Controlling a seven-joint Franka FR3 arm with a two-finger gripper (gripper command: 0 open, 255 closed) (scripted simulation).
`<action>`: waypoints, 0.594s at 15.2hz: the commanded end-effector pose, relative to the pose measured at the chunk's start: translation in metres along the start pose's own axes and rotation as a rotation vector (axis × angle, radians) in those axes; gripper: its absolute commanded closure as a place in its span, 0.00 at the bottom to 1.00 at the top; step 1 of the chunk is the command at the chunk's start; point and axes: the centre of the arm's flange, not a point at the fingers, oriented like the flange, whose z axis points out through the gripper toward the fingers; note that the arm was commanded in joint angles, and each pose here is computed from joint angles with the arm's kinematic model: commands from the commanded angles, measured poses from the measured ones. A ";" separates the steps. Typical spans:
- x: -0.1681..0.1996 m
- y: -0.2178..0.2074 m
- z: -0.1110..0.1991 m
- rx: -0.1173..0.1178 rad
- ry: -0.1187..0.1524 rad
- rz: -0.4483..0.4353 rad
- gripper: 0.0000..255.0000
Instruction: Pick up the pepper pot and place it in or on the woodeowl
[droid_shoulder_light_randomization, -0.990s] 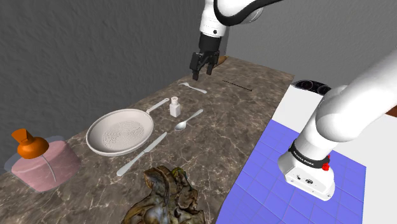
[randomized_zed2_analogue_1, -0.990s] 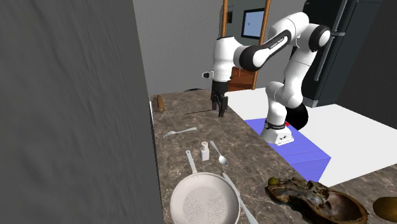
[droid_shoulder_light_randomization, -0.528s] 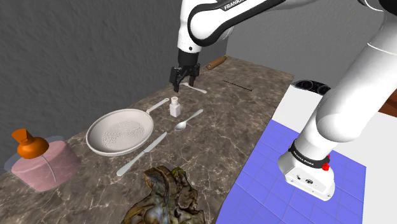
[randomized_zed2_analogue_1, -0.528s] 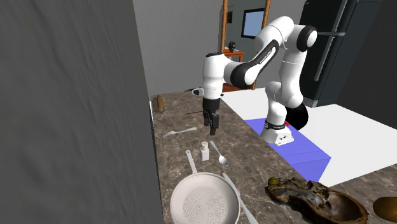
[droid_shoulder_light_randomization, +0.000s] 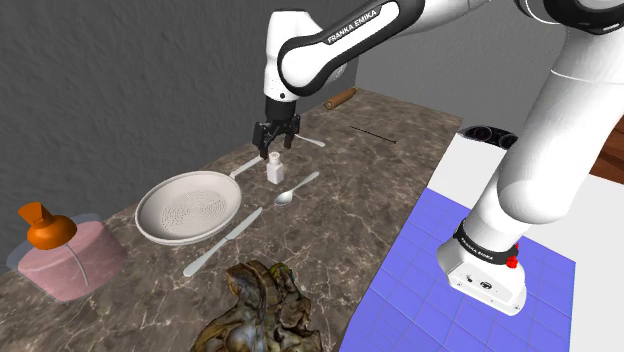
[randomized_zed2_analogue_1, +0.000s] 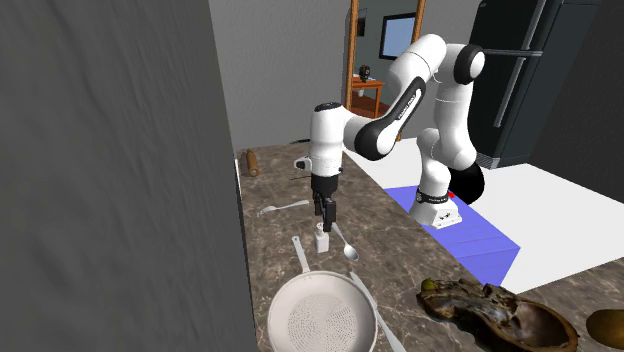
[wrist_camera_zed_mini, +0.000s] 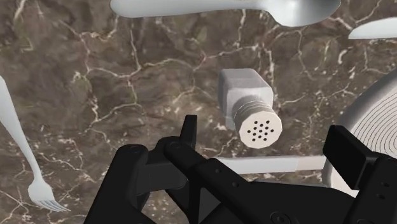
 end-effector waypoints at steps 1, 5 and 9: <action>-0.001 -0.001 0.011 0.000 0.000 0.000 0.00; -0.001 -0.001 0.020 0.000 0.000 0.000 0.00; -0.001 -0.001 0.020 0.000 0.000 0.000 0.00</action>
